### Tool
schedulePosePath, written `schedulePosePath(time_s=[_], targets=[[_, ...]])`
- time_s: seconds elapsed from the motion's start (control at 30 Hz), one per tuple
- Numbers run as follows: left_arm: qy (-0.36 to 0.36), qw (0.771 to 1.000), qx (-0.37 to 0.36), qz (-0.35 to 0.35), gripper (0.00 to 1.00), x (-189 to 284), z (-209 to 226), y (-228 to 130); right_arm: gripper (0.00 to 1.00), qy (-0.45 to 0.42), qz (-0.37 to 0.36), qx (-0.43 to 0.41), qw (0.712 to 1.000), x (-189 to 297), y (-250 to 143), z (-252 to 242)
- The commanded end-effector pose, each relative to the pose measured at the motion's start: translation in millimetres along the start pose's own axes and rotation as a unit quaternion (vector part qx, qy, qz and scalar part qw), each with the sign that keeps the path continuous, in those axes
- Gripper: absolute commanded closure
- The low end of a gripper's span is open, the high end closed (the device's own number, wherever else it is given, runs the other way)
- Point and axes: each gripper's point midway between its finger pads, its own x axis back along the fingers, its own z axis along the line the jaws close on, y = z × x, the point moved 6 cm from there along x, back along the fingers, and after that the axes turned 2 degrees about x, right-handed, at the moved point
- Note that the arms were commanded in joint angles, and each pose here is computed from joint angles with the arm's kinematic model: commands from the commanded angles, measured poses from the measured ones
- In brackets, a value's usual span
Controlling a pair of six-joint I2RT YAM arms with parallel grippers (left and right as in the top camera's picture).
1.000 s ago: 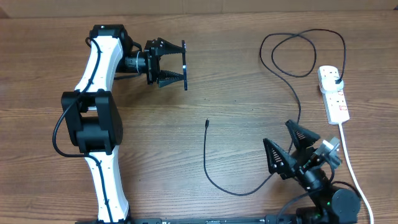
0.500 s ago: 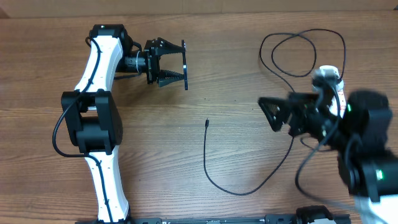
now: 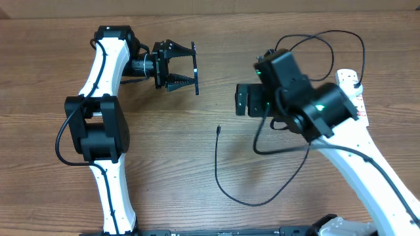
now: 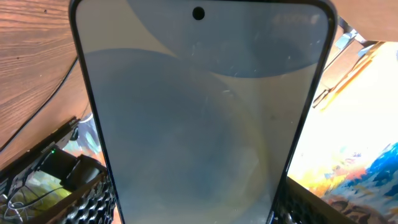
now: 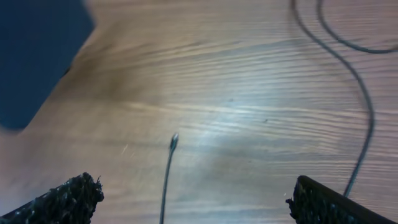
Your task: Plug charger to phone and switch on socket
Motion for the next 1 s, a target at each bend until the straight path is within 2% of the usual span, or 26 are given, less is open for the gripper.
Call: schedulePosePath(time_s=[0.0, 0.03, 0.07, 0.1, 0.23, 0.37, 0.47, 0.53, 0.57, 0.6, 0.73, 0.87, 0.97], targets=[[-0.024, 0.999, -0.027, 0.005, 0.27, 0.3, -13.4, -6.0, 0.00, 0.055, -0.026, 0.012, 0.998, -1.3, 17.0, 18.8], [-0.024, 0.999, -0.027, 0.005, 0.27, 0.3, -13.3, -5.9, 0.00, 0.171, -0.022, 0.117, 0.978, 4.7, 15.2, 49.6], [-0.024, 0.999, -0.027, 0.005, 0.27, 0.3, -13.4, -6.0, 0.00, 0.232, -0.032, 0.163, 0.958, 11.6, 14.9, 67.2], [-0.024, 0.999, -0.027, 0.005, 0.27, 0.3, -13.4, -6.0, 0.00, 0.243, -0.043, 0.157, 0.956, 14.5, 17.9, 73.4], [-0.024, 0.999, -0.027, 0.005, 0.27, 0.5, -13.4, -5.9, 0.00, 0.172, -0.065, 0.118, 0.976, 10.3, 22.3, 67.4], [-0.024, 0.999, -0.025, 0.005, 0.27, 0.3, -13.4, -6.0, 0.00, 0.081, -0.086, 0.003, 0.993, 5.1, 30.7, 44.1], [-0.024, 0.999, -0.025, 0.005, 0.27, 0.5, -13.4, -5.9, 0.00, 0.125, -0.084, 0.037, 0.988, 7.8, 31.2, 55.8], [-0.024, 0.999, -0.025, 0.005, 0.27, 0.3, -13.3, -6.0, 0.00, 0.196, -0.073, 0.089, 0.974, 13.3, 27.7, 73.2], [-0.024, 0.999, -0.025, 0.005, 0.27, 0.3, -13.3, -6.0, 0.00, 0.205, -0.073, 0.090, 0.972, 14.4, 27.5, 75.9], [-0.024, 0.999, -0.025, 0.005, 0.27, 0.3, -13.3, -5.9, 0.05, 0.209, -0.078, 0.069, 0.972, 16.5, 27.8, 82.0], [-0.023, 0.999, -0.025, 0.005, 0.27, 0.3, -13.3, -5.9, 0.05, 0.138, -0.129, 0.029, 0.982, 19.1, 24.4, 95.4], [-0.023, 0.999, -0.025, 0.005, 0.27, 0.3, -13.3, -5.9, 0.06, 0.147, -0.131, 0.052, 0.979, 10.4, 13.7, 122.7], [-0.023, 0.999, -0.025, 0.005, 0.27, 0.3, -13.3, -5.9, 0.06, 0.102, -0.158, 0.032, 0.982, 3.7, 11.4, 128.9]])
